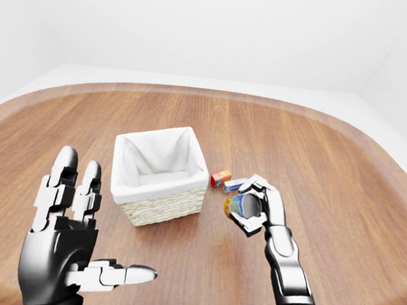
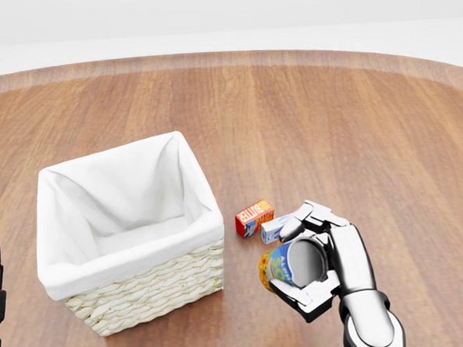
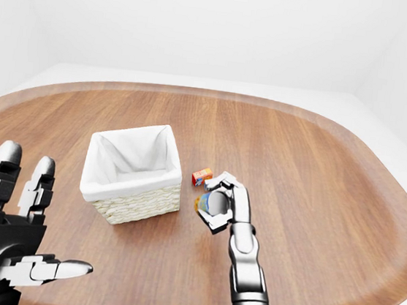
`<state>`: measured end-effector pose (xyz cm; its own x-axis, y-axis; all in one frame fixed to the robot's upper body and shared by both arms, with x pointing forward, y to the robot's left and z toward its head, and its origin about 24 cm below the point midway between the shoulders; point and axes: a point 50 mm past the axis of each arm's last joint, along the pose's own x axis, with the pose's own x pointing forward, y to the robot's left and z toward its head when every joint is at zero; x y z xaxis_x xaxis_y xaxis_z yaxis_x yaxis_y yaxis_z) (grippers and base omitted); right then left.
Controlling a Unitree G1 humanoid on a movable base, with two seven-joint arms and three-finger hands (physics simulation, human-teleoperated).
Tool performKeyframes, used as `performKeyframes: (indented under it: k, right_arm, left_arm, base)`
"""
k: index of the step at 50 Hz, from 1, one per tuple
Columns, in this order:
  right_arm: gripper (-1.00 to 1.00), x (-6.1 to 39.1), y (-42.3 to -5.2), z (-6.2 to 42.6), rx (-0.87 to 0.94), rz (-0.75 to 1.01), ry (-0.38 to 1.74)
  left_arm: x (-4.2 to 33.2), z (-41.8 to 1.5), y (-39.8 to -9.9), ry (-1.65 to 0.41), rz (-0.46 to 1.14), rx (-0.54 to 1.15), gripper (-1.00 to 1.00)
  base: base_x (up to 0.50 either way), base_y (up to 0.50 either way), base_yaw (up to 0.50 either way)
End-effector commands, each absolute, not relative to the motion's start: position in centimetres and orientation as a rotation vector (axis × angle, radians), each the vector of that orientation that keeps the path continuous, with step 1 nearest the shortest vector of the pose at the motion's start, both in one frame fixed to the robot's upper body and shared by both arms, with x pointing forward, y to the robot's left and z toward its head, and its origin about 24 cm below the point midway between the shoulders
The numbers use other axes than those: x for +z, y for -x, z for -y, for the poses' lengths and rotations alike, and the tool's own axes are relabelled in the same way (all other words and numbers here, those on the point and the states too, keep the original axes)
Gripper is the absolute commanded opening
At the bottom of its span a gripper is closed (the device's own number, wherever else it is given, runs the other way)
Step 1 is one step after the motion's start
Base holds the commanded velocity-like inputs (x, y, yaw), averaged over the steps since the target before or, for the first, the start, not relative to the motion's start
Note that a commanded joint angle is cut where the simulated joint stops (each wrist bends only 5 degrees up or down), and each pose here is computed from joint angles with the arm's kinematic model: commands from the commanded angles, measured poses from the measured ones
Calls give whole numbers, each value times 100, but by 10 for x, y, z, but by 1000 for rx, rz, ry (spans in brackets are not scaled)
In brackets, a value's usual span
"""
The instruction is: Pick up the alphabet soup and put it in the basket.
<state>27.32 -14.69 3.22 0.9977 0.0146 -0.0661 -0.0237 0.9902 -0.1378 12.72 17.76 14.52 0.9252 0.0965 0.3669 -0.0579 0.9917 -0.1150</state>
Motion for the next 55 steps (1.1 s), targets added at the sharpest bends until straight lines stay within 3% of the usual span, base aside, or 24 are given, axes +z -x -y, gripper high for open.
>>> performKeyframes:
  k: [1,40,55]
  right_arm:
    - [-100,65,-262,144,25,45,132]
    - [-100,142,-230,133,53,392,132]
    - [-100,158,-250,124,60,457,142]
  left_arm:
    - [146,-178,-125,104,385,79,100]
    - [148,-179,-121,112,388,70,100]
    - [149,-179,-118,117,395,62,100]
  base:
    - [0,0,0]
    - [0,0,0]
    - [0,0,0]
